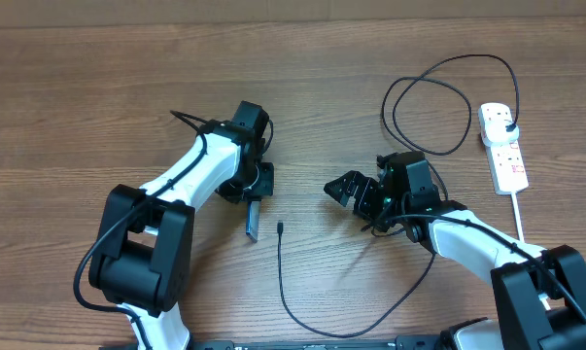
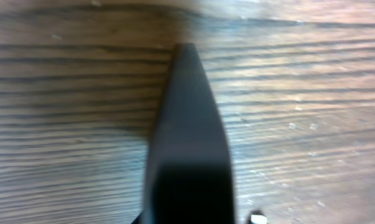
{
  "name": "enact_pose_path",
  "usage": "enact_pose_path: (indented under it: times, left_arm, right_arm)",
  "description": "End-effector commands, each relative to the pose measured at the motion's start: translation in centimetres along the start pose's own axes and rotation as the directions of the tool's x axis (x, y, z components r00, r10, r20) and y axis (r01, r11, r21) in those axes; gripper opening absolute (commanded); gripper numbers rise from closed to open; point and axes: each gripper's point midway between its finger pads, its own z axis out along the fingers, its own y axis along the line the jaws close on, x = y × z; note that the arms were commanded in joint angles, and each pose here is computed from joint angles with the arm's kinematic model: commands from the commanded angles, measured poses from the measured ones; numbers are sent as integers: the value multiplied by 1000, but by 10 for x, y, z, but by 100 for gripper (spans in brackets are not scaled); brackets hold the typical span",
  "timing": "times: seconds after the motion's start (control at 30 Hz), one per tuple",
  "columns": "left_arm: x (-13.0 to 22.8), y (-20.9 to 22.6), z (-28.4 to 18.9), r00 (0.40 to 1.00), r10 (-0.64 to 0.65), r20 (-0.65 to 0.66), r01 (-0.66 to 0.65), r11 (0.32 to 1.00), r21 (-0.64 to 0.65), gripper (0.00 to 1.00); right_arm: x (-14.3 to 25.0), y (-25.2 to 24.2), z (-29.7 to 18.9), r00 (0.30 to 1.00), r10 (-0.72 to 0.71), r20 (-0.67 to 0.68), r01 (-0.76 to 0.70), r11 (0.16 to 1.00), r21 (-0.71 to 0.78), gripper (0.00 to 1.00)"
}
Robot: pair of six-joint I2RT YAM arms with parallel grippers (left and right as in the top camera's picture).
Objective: Plug charger to phone and switch on socket
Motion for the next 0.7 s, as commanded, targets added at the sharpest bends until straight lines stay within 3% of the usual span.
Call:
enact_pose_path:
  times: [0.0,0.1,0.27,0.47,0.53,0.67]
  left_arm:
    - [-8,-26,-17,1000,-20,-5,21,983,181,4]
    - [-10,-44,-30,1000,18,-20,-10,937,350,4]
    - [-13,-63,-61,999,18,-48,15,791,611,4]
    - [-14,-81,-115,994,98,51,-92,487,869,4]
    - [-13,-83,-122,992,108,69,-110,446,888,4]
    - [-11,-82,-122,988,123,90,-136,442,887,4]
  right_arm:
    - [-1,-2,0,1000,-7,8,7,1000,21,100]
    - [-1,-2,0,1000,-7,7,7,1000,21,100]
    - [-1,-2,0,1000,-6,7,6,1000,21,100]
    - [4,0,0,1000,-3,-20,3,1000,6,98]
    - [6,2,1,1000,-7,-28,7,1000,-1,97]
    - [9,16,1,996,-76,-55,75,997,-22,91]
